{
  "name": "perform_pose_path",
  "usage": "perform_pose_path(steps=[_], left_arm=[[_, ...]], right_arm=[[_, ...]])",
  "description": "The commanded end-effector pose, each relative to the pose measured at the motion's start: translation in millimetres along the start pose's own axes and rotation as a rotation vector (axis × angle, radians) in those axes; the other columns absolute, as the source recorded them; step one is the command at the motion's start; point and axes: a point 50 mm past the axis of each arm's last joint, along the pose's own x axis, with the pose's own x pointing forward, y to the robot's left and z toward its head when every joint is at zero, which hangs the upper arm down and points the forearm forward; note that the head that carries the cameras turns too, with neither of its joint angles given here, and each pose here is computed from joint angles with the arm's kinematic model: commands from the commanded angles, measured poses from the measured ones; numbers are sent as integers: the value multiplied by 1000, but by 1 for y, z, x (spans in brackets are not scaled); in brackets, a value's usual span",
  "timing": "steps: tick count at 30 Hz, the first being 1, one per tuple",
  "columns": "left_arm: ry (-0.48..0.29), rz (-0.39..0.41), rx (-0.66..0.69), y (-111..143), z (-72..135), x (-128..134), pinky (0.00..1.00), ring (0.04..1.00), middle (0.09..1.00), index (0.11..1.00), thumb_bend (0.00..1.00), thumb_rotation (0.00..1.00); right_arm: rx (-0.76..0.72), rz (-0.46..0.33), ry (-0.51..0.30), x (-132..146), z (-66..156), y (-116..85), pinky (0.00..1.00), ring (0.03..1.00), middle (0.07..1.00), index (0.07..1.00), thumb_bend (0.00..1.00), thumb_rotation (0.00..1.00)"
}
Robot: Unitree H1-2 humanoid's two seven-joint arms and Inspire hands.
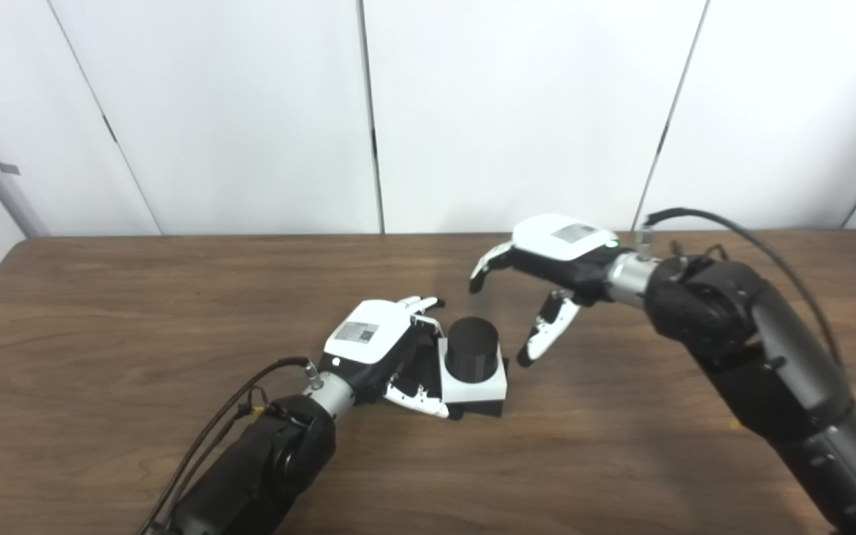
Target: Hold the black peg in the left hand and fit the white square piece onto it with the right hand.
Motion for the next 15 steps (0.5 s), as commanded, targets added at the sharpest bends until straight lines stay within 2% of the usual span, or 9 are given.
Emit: perform_pose_path(steps=[1, 9, 12, 15], left_arm=[[42, -180, 34, -34, -5, -11, 845, 919, 921, 491, 523, 77], [44, -184, 42, -35, -9, -14, 841, 918, 916, 491, 523, 77], [46, -187, 37, -35, -10, -14, 845, 920, 917, 490, 523, 77], [47, -185, 42, -36, -11, -14, 841, 919, 916, 490, 523, 78]], right_arm=[[16, -108, 6, -11, -3, -18, 753, 816, 822, 724, 824, 230], [191, -214, 126, -47, -18, 23, 699, 802, 815, 738, 774, 163], [298, -326, 187, -52, -22, 38, 653, 767, 788, 725, 723, 142], [401, -476, 213, -54, -24, 50, 623, 730, 755, 711, 649, 92]])
